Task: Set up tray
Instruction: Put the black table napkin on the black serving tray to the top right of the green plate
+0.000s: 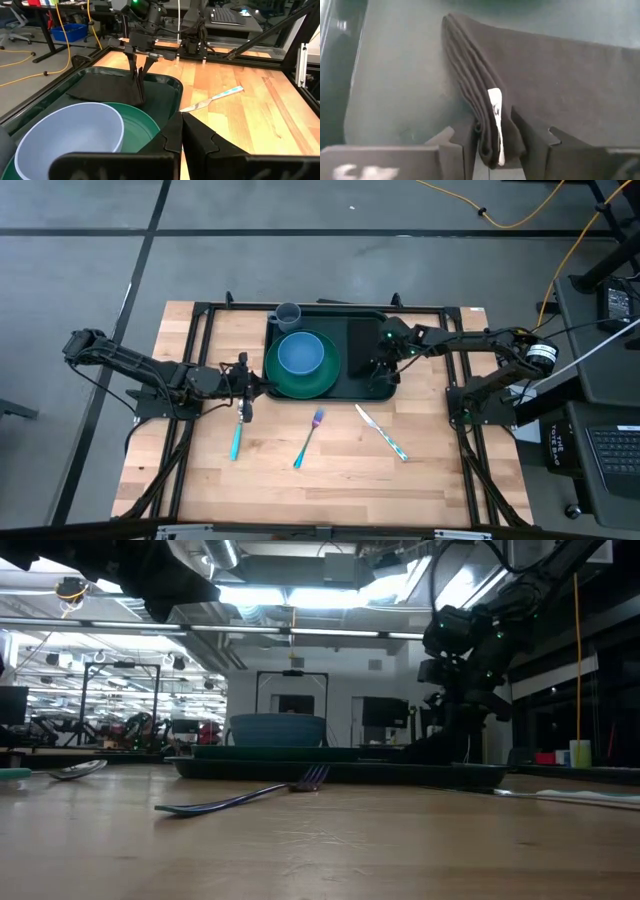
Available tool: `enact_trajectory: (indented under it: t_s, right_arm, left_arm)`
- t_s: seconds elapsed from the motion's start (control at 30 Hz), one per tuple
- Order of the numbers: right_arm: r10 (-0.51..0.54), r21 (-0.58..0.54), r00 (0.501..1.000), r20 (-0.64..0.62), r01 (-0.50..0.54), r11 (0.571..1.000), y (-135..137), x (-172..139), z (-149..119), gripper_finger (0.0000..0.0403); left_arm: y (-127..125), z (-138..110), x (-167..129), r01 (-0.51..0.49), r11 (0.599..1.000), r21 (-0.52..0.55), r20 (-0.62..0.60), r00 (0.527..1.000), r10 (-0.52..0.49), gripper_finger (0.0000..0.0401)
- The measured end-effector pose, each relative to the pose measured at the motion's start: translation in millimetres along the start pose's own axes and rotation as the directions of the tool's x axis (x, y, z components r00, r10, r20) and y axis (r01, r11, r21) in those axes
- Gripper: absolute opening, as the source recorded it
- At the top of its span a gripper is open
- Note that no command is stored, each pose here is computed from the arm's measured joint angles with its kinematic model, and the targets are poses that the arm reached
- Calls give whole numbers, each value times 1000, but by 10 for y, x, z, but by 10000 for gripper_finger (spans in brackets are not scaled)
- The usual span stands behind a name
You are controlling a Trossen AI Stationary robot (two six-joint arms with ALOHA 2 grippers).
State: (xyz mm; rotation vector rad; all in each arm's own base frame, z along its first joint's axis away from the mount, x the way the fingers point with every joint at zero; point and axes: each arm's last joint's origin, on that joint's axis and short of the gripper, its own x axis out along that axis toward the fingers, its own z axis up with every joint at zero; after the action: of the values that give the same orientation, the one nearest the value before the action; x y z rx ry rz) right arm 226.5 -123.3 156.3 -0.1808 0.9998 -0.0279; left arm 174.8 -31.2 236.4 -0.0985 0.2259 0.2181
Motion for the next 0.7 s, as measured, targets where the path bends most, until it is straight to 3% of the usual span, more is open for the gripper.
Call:
enact_trajectory:
  t_s: [0.47,0.7]
  right_arm:
    - [3,24,1000,-6,-3,1000,-32,-54,67,213]
    - [34,68,998,-52,-31,997,-81,-164,178,232]
  left_arm:
    - [1,0,0,-2,1000,0,0,1000,2,1]
    - [1,0,1,-2,1000,0,0,1000,2,3]
